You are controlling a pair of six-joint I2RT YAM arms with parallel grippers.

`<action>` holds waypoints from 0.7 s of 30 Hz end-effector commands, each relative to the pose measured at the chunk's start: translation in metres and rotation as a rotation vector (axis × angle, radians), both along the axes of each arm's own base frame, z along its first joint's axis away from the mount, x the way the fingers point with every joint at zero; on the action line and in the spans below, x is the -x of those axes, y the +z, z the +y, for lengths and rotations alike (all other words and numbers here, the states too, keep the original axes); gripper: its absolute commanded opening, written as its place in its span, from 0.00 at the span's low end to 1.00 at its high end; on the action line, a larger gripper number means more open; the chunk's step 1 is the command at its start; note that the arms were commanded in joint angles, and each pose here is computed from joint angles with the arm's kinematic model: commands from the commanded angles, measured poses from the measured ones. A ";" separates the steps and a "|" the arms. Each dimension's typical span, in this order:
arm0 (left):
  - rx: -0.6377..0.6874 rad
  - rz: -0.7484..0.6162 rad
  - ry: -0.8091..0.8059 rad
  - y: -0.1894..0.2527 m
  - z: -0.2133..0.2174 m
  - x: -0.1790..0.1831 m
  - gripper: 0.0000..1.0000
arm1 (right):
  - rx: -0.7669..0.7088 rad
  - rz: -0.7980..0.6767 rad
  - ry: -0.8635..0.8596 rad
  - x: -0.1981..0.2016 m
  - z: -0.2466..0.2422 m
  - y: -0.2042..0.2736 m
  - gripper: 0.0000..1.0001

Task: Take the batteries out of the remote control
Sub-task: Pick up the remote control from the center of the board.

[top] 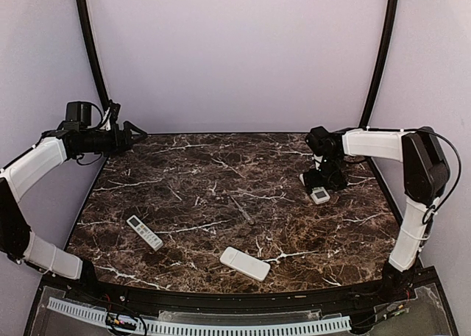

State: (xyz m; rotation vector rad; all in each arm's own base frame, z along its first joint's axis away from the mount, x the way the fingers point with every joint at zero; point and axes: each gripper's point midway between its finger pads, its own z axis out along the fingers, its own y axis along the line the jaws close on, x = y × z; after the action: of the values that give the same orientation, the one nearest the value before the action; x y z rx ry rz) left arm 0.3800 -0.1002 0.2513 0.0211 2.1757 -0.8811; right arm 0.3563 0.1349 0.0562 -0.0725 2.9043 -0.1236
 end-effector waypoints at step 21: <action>-0.028 -0.046 -0.026 0.024 -0.007 0.011 0.94 | -0.049 0.043 0.035 -0.016 -0.007 -0.039 0.73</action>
State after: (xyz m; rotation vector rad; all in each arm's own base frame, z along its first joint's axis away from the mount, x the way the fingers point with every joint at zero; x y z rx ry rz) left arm 0.3780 -0.1010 0.2527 0.0258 2.1844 -0.8762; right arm 0.3707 0.1249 0.0226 -0.0687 2.9498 -0.0820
